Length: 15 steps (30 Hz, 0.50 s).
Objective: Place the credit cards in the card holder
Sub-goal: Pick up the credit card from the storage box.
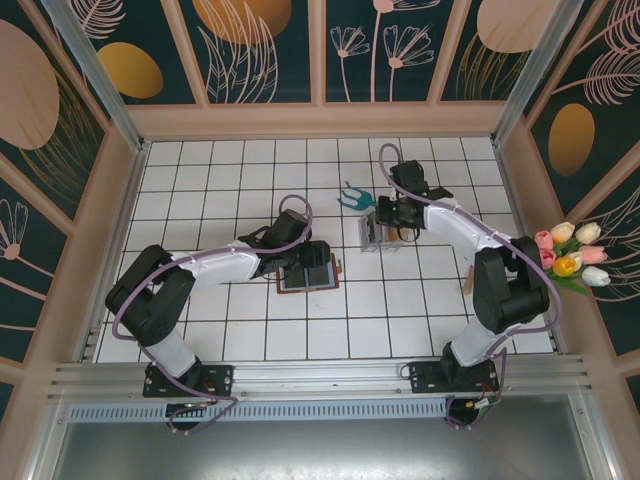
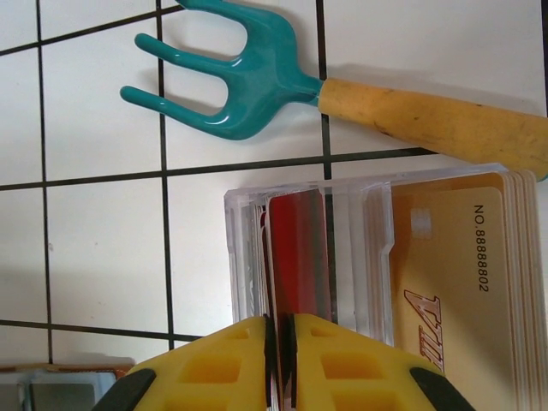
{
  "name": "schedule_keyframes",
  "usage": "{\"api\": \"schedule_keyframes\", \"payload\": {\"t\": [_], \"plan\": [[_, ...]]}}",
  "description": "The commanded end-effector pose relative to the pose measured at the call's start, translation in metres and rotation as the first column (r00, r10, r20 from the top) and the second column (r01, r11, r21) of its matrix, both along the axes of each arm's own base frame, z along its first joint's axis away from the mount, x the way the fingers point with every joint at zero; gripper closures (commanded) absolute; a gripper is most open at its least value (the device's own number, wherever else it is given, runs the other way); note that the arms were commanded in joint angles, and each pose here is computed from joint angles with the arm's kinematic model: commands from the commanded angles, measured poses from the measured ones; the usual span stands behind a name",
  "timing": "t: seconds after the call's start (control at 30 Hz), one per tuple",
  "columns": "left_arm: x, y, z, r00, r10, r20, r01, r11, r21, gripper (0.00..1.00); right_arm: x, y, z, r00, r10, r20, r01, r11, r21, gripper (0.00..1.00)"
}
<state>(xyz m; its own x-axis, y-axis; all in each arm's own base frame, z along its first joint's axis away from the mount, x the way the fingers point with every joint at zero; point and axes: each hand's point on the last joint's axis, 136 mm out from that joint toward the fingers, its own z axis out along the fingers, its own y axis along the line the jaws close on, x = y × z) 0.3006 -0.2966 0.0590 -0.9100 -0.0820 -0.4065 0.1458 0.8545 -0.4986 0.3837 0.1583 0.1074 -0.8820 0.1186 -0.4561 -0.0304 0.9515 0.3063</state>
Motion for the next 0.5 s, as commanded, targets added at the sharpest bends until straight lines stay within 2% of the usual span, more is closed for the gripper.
{"api": "schedule_keyframes", "payload": {"t": [0.0, 0.17, 0.23, 0.47], "plan": [[0.0027, -0.0021, 0.0011, 1.0, -0.013, -0.002, 0.013, 1.0, 0.001, 0.33, -0.0029, 0.0043, 0.0105, 1.0, 0.003, 0.008, -0.003, 0.998, 0.066, 0.88], [0.002, -0.0019, -0.0001, 1.0, -0.015, -0.004, 0.015, 1.0, 0.003, 0.33, -0.0039, 0.0022, 0.0058, 1.0, -0.004, -0.003, 0.004, 0.998, 0.059, 0.87], [0.0019, -0.0019, -0.0007, 1.0, -0.016, -0.005, 0.016, 1.0, 0.003, 0.33, -0.0035, 0.0025, 0.0053, 1.0, -0.004, -0.005, 0.004, 0.998, 0.062, 0.83], [0.0014, -0.0024, -0.0014, 1.0, -0.019, -0.008, 0.019, 1.0, 0.003, 0.33, -0.0035, 0.0077, 0.0044, 1.0, 0.014, -0.013, -0.013, 0.994, 0.112, 0.85]]}}
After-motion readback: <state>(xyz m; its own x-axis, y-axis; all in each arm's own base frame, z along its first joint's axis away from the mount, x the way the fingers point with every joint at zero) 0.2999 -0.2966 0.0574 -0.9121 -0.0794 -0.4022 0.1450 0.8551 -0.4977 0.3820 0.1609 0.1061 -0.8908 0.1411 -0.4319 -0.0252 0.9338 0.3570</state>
